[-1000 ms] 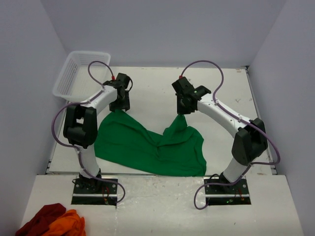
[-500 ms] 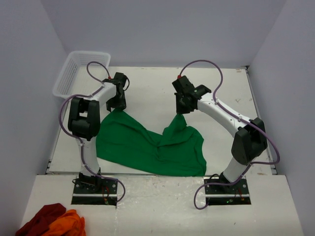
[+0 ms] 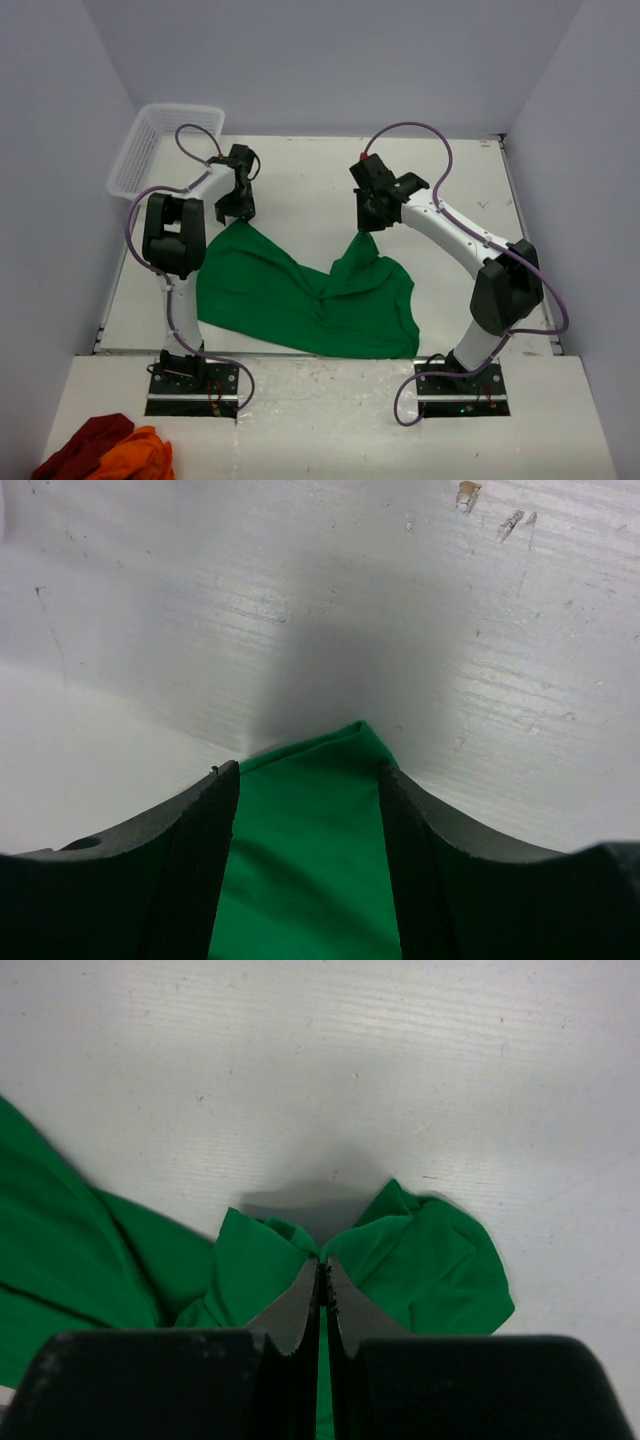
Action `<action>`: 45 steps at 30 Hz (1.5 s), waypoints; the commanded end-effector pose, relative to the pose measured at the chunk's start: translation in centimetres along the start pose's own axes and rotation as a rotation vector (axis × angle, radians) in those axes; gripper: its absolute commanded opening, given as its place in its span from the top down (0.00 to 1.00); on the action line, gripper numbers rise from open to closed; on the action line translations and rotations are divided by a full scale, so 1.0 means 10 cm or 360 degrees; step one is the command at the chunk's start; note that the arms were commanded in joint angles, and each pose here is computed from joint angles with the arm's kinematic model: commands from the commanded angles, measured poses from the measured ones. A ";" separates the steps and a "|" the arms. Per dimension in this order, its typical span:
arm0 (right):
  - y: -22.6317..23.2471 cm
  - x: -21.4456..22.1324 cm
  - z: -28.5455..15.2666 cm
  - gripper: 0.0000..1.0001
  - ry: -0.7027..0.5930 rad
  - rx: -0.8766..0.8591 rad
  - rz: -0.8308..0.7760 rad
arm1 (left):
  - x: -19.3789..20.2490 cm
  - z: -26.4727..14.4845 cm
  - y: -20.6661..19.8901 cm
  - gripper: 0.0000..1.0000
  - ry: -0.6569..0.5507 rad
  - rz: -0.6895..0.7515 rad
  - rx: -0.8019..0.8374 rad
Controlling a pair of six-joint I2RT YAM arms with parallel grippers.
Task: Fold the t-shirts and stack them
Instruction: Grap the side of the flattened tshirt furthest away from the robot with both arms
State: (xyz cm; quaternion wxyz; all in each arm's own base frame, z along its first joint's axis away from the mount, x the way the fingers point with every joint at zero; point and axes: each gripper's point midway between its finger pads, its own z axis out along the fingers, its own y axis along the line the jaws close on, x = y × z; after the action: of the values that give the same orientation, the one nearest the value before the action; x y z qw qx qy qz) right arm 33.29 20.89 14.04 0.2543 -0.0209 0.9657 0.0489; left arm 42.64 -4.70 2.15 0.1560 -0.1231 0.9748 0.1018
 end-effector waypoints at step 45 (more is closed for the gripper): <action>0.08 -0.13 -0.06 1.00 -0.0037 -0.0056 -0.0005 | 0.07 -0.03 -0.10 0.41 0.0018 0.0024 0.0152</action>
State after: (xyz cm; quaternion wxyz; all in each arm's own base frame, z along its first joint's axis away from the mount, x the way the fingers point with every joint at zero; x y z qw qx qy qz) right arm 33.16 21.28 13.68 0.2448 -0.0243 0.9677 0.0559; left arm 42.48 -5.53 1.89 0.1581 -0.1218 0.9774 0.0703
